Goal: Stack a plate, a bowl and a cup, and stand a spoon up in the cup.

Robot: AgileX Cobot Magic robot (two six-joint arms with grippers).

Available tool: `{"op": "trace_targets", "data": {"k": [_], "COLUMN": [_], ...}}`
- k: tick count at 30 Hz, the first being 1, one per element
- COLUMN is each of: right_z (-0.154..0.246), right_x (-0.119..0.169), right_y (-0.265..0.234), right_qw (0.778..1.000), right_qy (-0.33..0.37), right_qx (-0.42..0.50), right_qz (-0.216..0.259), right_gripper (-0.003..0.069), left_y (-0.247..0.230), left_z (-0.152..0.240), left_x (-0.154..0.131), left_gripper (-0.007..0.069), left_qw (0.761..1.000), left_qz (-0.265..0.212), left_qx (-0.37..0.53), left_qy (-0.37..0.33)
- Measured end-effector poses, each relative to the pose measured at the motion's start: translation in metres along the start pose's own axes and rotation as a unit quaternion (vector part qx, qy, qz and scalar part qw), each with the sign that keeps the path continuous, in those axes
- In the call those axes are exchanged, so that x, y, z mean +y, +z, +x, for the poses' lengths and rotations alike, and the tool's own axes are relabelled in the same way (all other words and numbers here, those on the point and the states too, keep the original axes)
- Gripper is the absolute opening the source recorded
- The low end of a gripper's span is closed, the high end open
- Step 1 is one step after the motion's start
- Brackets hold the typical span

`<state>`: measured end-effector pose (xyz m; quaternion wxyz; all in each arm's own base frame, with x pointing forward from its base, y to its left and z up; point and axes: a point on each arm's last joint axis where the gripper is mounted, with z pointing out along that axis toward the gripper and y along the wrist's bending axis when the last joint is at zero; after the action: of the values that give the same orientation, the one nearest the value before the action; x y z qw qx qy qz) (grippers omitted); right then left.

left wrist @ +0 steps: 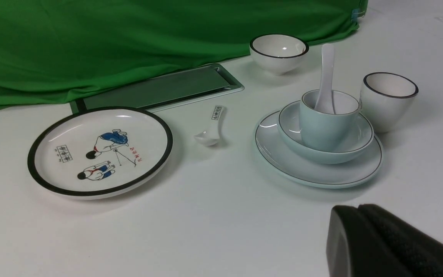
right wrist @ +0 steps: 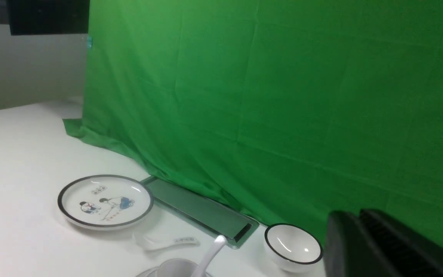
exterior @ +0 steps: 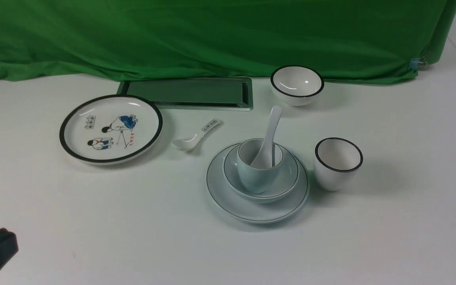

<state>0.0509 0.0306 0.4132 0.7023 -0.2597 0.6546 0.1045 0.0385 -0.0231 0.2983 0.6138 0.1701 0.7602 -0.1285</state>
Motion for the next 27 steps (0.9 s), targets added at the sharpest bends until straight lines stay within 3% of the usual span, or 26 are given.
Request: {"op": "trace_targets", "data": {"k": [5, 12, 21, 27], "right_z": [0.001, 0.028, 0.164, 0.214], "right_x": [0.0, 0.002, 0.016, 0.023], "right_y": [0.0, -0.012, -0.009, -0.011], "right_qw": [1.0, 0.999, 0.981, 0.965], "right_qy": [0.0, 0.029, 0.066, 0.122], "right_qx": [0.0, -0.001, 0.049, 0.062], "right_qz": [0.0, 0.031, 0.175, 0.223], "right_gripper": [0.0092, 0.001, 0.0008, 0.0007], "left_y": [0.0, 0.0, 0.0, 0.0], "left_z": [0.0, 0.0, 0.0, 0.0], "left_x": [0.0, 0.0, 0.0, 0.0], "left_gripper": [-0.0036, -0.0032, -0.0032, -0.0032], "left_qw": [1.0, 1.0, 1.0, 1.0], "left_qz": [0.0, 0.0, 0.0, 0.0], "left_qx": [0.0, 0.0, 0.0, 0.0], "left_qy": [0.0, 0.0, 0.0, -0.001]}}
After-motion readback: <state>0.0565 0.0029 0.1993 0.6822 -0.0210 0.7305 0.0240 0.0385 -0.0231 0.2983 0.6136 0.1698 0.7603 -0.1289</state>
